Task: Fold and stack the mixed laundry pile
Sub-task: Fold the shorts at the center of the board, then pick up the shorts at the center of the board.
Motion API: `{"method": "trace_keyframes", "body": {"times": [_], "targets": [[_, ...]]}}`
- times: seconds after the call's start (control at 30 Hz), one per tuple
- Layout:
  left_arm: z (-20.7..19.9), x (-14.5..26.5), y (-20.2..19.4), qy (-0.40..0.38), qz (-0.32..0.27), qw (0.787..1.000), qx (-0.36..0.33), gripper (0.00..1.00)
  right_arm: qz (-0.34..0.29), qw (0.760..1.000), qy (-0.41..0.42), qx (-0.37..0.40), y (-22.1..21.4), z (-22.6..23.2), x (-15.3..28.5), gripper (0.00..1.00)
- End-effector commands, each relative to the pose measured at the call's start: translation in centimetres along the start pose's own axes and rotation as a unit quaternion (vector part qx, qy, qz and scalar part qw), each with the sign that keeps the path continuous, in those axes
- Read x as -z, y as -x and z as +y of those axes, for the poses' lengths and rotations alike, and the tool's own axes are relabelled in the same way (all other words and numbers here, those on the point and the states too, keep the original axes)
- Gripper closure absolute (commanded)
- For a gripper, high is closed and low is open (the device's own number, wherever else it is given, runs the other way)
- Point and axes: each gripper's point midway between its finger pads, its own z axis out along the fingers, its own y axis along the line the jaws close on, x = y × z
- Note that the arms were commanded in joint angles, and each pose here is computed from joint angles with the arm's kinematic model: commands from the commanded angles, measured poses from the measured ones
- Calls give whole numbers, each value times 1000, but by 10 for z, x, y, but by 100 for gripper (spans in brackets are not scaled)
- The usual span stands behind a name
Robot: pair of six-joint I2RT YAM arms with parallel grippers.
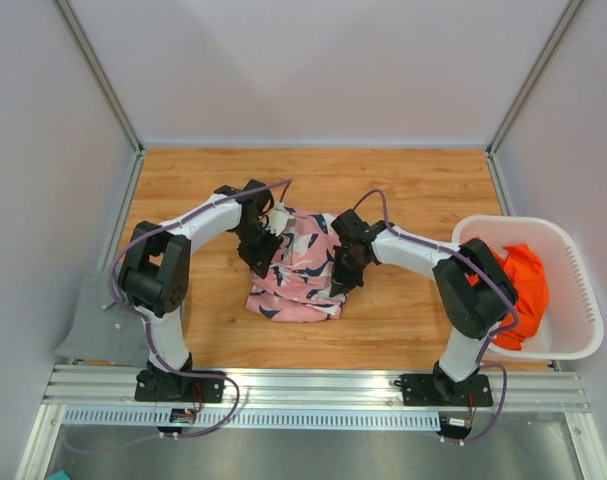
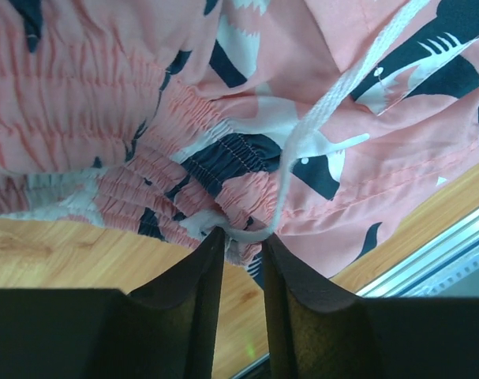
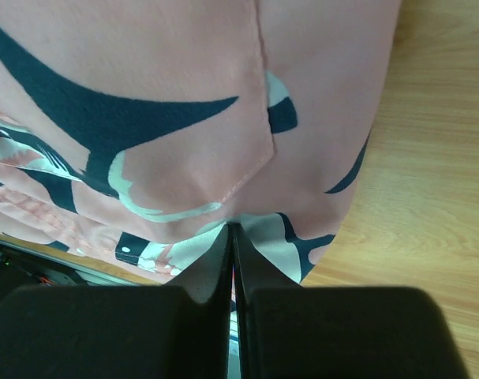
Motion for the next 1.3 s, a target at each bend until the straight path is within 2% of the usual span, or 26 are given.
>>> {"method": "trace_keyframes", "body": {"times": [0.0,0.13,0.17,0.23,0.27,0.3,0.37,0.43,0.47,0.53,0.67,0.77,0.97,1.13,1.23,1.27], "targets": [[11,30,18,33,-47,998,-16,64,-19,1000,21,6,8,10,9,100],[5,77,42,15,-117,993,-2,55,-55,998,19,27,19,18,39,100],[4,92,50,13,-152,988,4,45,-69,997,18,33,22,19,48,100],[13,102,55,19,-186,981,55,35,-80,996,18,35,25,20,58,98],[31,108,59,36,-209,974,79,29,-88,995,23,36,27,21,64,96],[38,104,58,40,-207,972,101,28,-91,995,25,34,29,21,67,95],[48,81,50,31,-166,975,144,26,-99,994,24,29,34,19,70,93],[43,56,50,-13,-136,977,163,15,-100,994,22,24,36,16,72,92],[41,48,49,-24,-127,978,166,6,-101,994,20,24,37,14,73,92],[40,32,50,-39,-117,978,168,0,-104,994,13,20,40,9,74,92],[32,18,54,-71,-111,975,177,0,-109,994,2,16,42,0,78,92],[40,3,53,-58,-97,976,185,0,-115,993,0,9,44,-7,81,93],[24,-23,57,-81,-67,979,176,3,-122,993,-3,3,48,-13,85,93],[23,-45,57,-84,-40,978,185,15,-129,992,-2,-1,49,-16,89,93],[23,-54,53,-89,-26,978,189,32,-135,991,-4,-6,49,-21,91,93],[22,-56,52,-94,-23,977,192,45,-134,991,-6,-7,48,-23,90,93]]}}
